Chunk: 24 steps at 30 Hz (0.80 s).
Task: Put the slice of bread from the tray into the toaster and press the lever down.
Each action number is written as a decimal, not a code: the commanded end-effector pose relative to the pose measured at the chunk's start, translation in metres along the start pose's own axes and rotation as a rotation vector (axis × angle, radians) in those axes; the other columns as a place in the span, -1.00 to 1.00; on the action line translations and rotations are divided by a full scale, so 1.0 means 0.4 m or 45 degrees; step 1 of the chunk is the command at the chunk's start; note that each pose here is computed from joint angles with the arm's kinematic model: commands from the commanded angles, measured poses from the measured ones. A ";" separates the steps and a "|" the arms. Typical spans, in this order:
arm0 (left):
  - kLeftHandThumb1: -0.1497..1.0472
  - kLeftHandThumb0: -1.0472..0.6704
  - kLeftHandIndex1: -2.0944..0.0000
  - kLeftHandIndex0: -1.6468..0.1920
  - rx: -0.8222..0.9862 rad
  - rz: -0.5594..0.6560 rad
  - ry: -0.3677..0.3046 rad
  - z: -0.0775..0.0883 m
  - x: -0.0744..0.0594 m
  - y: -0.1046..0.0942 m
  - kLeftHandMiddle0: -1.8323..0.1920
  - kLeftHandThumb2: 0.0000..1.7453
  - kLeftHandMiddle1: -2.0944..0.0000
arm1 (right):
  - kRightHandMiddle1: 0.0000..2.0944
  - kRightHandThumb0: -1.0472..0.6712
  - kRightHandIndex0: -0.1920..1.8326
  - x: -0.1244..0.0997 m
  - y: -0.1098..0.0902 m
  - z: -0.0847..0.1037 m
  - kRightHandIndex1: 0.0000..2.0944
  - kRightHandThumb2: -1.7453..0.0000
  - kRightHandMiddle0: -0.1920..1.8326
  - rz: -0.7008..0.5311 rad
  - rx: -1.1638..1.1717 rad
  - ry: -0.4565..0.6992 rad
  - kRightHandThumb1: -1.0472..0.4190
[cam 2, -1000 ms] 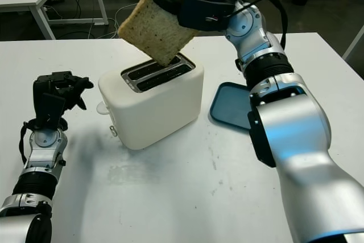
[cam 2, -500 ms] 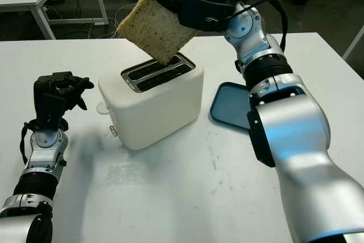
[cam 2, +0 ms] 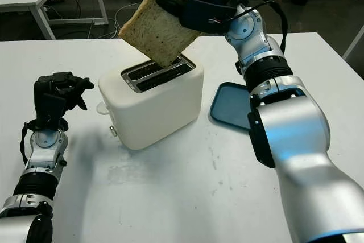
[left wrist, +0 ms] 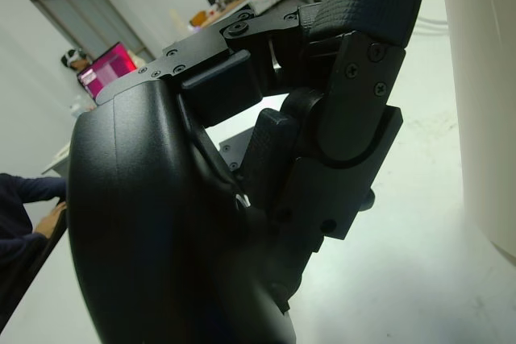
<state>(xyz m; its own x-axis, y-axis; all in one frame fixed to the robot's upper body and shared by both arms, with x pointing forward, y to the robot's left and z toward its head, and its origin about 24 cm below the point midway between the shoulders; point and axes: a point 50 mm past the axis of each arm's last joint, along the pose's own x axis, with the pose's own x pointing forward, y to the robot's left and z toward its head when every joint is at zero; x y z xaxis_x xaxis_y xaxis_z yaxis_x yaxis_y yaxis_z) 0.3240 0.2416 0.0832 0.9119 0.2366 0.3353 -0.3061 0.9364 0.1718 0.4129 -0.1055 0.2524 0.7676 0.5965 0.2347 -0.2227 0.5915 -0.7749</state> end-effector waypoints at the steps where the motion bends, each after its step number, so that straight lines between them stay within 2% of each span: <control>1: 0.79 -1.00 0.39 -0.92 0.001 0.010 0.010 -0.004 -0.004 0.004 -0.74 -0.82 -0.21 | 0.67 -0.39 0.31 -0.005 0.007 -0.006 0.67 0.40 0.09 0.003 0.015 -0.007 -0.83; 7: 0.79 -1.00 0.40 -0.92 -0.004 0.009 0.012 -0.004 -0.004 0.002 -0.74 -0.83 -0.20 | 0.67 -0.35 0.28 -0.017 0.018 -0.027 0.67 0.41 0.04 0.033 0.034 0.031 -0.83; 18: 0.79 -1.00 0.40 -0.92 -0.003 0.012 0.016 -0.006 -0.005 0.001 -0.74 -0.82 -0.20 | 0.67 -0.35 0.29 -0.026 0.014 -0.038 0.67 0.41 0.04 0.032 0.047 0.047 -0.83; 24: 0.79 -1.00 0.39 -0.92 0.002 0.010 0.015 -0.005 -0.005 0.001 -0.74 -0.82 -0.21 | 0.67 -0.38 0.28 -0.030 0.023 -0.053 0.67 0.41 0.02 0.093 -0.066 0.120 -0.83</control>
<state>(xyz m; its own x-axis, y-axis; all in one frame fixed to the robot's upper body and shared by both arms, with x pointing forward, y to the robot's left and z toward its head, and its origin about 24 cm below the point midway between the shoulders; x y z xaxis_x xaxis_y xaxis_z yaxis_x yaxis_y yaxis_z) 0.3238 0.2416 0.0828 0.9117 0.2387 0.3345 -0.3078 0.9359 0.1710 0.4133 -0.1125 0.2336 0.7842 0.6040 0.1424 -0.2592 0.5272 -0.8092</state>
